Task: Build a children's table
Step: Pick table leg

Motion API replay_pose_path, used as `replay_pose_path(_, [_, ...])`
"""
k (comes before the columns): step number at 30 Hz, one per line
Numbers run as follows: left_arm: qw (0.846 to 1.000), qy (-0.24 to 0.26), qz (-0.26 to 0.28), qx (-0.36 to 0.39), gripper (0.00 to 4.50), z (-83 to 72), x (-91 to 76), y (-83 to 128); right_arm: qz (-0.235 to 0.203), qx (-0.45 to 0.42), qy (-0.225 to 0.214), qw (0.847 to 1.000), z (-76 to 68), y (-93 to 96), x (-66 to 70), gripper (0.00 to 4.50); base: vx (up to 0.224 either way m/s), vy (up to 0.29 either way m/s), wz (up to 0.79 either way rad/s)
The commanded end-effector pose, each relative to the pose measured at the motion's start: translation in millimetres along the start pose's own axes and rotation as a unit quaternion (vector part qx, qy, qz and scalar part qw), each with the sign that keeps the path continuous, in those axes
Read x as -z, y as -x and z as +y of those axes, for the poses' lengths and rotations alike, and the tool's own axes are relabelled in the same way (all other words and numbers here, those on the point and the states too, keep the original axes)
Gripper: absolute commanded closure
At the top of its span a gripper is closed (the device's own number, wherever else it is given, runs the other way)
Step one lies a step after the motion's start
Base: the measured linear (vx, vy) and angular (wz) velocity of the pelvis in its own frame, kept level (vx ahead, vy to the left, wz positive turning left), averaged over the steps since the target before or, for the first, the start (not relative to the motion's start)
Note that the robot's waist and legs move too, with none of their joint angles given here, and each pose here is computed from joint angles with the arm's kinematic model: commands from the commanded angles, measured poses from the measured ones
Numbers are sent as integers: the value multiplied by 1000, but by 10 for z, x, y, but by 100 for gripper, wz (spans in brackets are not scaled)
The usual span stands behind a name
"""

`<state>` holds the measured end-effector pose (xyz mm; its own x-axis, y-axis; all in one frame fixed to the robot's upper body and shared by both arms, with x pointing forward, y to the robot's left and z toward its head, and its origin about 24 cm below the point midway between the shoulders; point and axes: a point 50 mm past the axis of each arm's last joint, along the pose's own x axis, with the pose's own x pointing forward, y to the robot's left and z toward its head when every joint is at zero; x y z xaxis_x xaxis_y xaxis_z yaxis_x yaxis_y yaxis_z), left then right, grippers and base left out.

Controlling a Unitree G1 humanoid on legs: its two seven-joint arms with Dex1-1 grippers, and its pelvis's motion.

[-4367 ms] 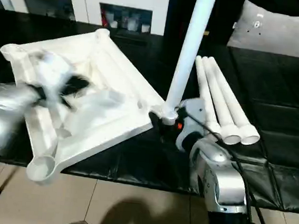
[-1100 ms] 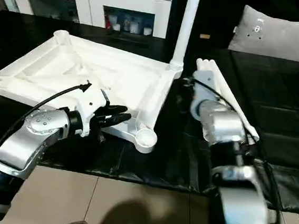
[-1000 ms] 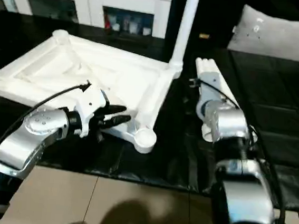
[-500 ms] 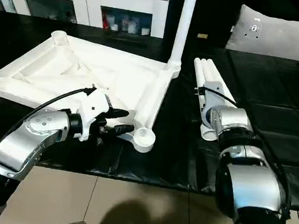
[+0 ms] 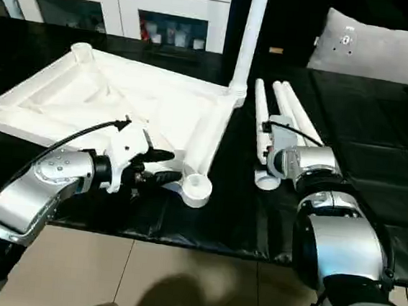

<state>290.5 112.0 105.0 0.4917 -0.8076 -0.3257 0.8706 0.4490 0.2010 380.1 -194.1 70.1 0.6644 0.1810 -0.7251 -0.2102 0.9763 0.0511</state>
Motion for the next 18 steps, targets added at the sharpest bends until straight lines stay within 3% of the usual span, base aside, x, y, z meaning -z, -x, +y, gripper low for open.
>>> replay_pose_path(1, [1000,-16,1,7,228,-4,-67,-9,2,-27,6,1000,83,-6,-40,75,0,0,0])
replay_pose_path(9, [1000,-17,3,11,228,-28,-66,-8,14,-44,9,999,152,-46,17,138,0,0,0])
replay_pose_path(18, [1000,-19,4,11,228,-32,-64,-12,21,-35,-18,999,79,-44,80,175,0,0,0])
